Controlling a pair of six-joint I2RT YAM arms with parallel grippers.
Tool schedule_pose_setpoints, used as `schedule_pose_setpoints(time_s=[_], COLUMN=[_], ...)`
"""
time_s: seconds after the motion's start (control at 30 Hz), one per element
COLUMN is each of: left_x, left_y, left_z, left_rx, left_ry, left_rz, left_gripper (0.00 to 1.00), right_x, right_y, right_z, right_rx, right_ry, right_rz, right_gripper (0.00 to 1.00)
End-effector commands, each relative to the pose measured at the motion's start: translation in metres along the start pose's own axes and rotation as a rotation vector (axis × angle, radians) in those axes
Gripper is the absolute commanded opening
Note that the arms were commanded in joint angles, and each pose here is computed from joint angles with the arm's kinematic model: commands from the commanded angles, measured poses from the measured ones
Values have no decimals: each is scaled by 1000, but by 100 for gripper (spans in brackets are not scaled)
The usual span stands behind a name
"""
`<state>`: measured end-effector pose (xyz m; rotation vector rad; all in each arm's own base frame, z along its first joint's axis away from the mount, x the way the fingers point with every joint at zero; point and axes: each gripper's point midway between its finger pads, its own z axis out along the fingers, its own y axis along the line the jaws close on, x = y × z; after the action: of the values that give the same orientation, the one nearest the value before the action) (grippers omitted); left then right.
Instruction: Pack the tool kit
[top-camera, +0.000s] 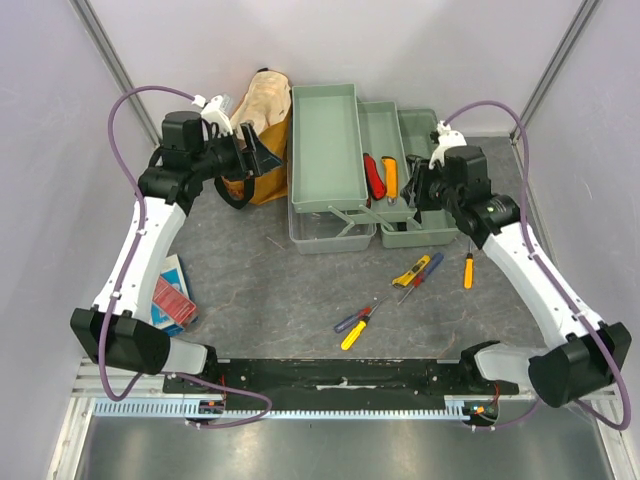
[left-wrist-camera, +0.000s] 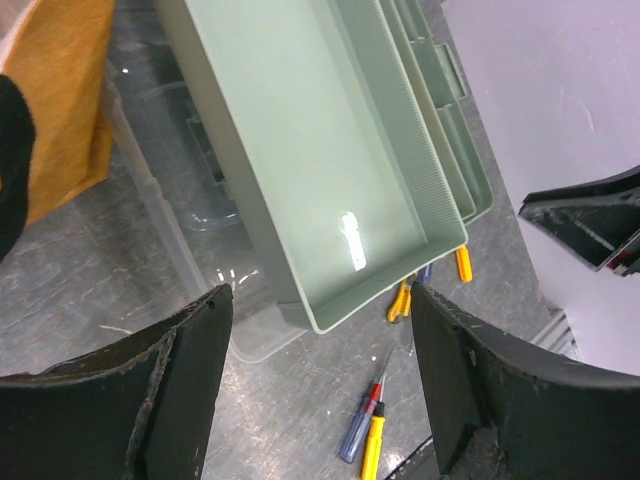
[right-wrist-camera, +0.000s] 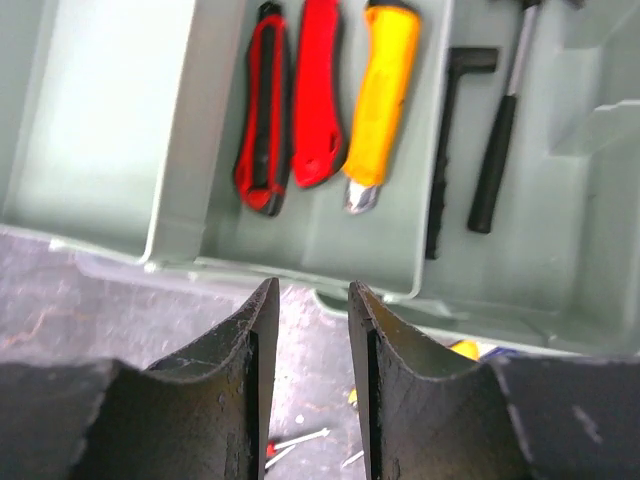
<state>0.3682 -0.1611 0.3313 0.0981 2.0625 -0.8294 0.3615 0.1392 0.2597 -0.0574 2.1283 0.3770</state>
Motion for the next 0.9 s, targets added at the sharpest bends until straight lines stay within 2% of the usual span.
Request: schedule_pose_setpoints(time_s=[0.0,0.03,0.17,0.23,0.37,0.53,0.67,0.87], left_x=[-7,-6,-3,-3,-1,-5,-7,-9], left_y=[-21,-23,-23,-23,-23,-26,-30,-32], left_z=[7,8,11,10,8,1,-4,-9], left_rx=[120,131,139,140,131,125,132,132], left_ry=[-6,-1,11,10,12,-7,-21,-33], left_rz=[-19,-25,-35,-35,-31,-17,1,13], left_gripper=[77,77,77,77,77,77,77,77], right_x=[37,49,87,102,130,164,177,209], right_y=[25,26,20,18,4,-36,-60,-75], right_z=[-6,-9,-11,-8,4,25,33,46], right_rx=[-178,-194,-202,-205,-144,69,234,360], right_ry=[86,118,177,188,221,272,283,351], right_rz=[10,19,54,76,119,153,240,362], right_gripper=[40,40,20,14,12,11,16,13])
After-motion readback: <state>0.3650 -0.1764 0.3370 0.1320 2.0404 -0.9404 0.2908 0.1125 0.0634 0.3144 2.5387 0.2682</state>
